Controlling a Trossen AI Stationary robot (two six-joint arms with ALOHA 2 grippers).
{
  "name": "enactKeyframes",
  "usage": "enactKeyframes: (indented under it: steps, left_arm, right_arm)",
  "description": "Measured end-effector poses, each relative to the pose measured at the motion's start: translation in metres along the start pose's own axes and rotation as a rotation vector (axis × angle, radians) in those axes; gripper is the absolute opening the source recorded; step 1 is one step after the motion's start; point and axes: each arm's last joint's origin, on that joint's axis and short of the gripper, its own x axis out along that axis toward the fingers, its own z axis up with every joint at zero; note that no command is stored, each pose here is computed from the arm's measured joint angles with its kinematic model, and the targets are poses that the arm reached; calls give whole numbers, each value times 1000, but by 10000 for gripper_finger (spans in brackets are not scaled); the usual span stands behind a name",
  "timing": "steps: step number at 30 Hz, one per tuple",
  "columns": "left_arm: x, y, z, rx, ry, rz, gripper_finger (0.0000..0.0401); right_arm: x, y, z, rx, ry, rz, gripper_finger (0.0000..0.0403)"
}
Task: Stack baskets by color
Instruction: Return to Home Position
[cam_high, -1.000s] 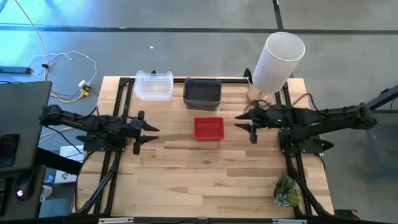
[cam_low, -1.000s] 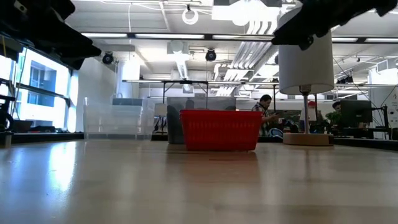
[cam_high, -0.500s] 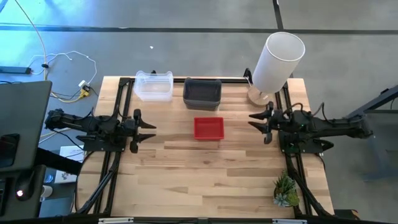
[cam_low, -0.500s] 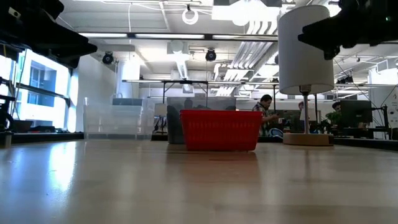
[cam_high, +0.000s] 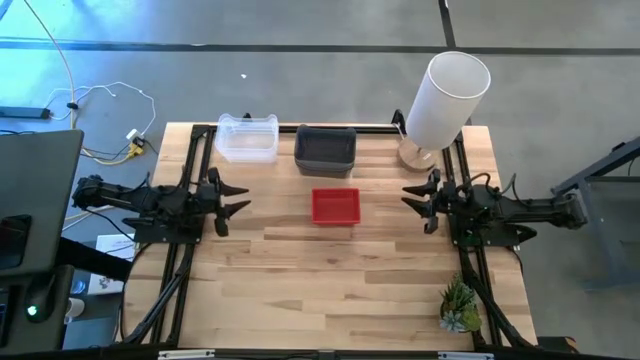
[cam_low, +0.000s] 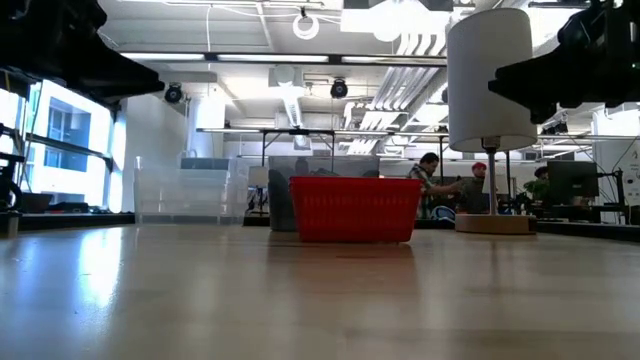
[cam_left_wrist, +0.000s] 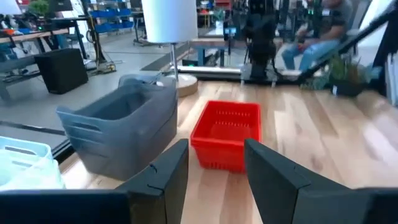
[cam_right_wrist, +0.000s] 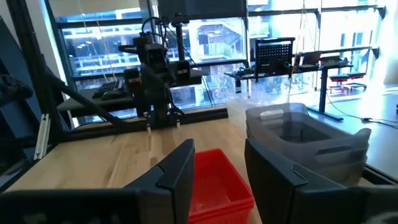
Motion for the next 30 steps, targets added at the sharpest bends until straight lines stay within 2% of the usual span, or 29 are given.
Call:
enactKeyframes:
  steps: [7,11,18,30]
  left_arm:
    - [0,0,-7,78,67,1,142]
    - [0,0,-6,57,61,1,142]
    - [0,0,-6,46,55,8,142]
    - [0,1,-7,50,62,8,142]
  right_arm:
    - [0,-3,-5,44,45,-80,130]
    - [0,-2,-5,67,48,-79,130]
    - [0,-2,-6,-11,54,-76,130]
    - [0,-2,-6,2,58,-72,130]
